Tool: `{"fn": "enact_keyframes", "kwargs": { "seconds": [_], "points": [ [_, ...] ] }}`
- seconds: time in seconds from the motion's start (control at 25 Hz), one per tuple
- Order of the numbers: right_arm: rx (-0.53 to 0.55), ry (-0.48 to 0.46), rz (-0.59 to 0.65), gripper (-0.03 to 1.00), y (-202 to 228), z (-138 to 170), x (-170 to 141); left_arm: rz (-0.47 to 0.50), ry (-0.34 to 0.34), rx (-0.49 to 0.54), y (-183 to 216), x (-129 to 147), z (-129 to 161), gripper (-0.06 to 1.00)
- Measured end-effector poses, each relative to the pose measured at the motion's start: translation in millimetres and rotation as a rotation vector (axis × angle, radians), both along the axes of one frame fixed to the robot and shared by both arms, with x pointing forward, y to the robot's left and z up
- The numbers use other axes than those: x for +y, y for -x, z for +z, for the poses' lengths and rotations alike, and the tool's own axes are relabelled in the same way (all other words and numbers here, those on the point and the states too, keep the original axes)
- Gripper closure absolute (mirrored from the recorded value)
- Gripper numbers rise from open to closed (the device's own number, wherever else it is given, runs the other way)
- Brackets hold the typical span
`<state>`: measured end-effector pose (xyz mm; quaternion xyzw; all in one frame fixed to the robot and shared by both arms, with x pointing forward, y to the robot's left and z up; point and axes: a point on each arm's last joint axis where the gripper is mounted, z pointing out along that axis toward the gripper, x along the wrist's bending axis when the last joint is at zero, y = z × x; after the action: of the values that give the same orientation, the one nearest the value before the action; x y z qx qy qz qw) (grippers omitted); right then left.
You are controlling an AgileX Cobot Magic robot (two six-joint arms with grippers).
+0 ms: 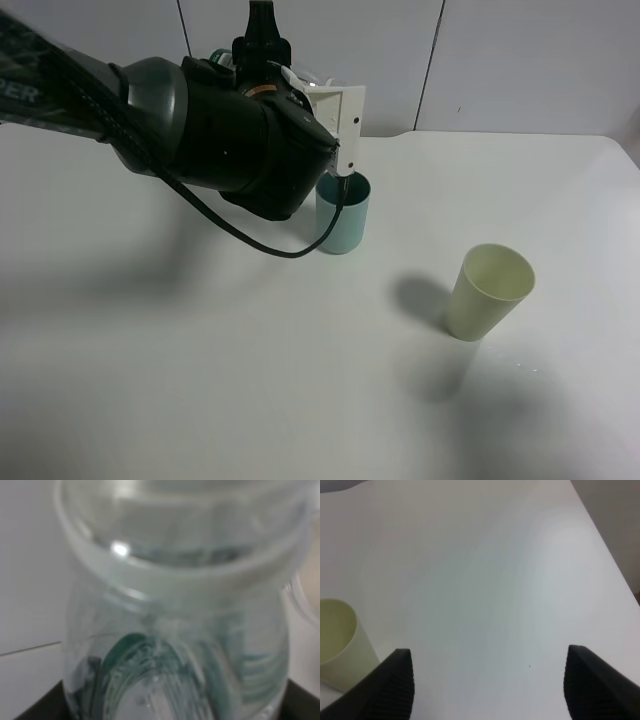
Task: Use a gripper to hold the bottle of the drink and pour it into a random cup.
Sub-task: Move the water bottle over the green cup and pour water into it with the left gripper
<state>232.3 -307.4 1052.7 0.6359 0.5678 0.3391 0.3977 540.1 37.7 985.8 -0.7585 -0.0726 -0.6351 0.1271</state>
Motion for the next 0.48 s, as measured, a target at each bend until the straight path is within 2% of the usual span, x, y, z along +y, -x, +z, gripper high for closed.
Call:
{"fn": "enact_keyframes", "kwargs": {
  "seconds": [0.48],
  "points": [
    [0.000, 0.000, 0.000, 0.33, 0.0, 0.0, 0.0, 0.000, 0.000, 0.000, 0.0, 0.0, 0.0, 0.40]
  ]
}}
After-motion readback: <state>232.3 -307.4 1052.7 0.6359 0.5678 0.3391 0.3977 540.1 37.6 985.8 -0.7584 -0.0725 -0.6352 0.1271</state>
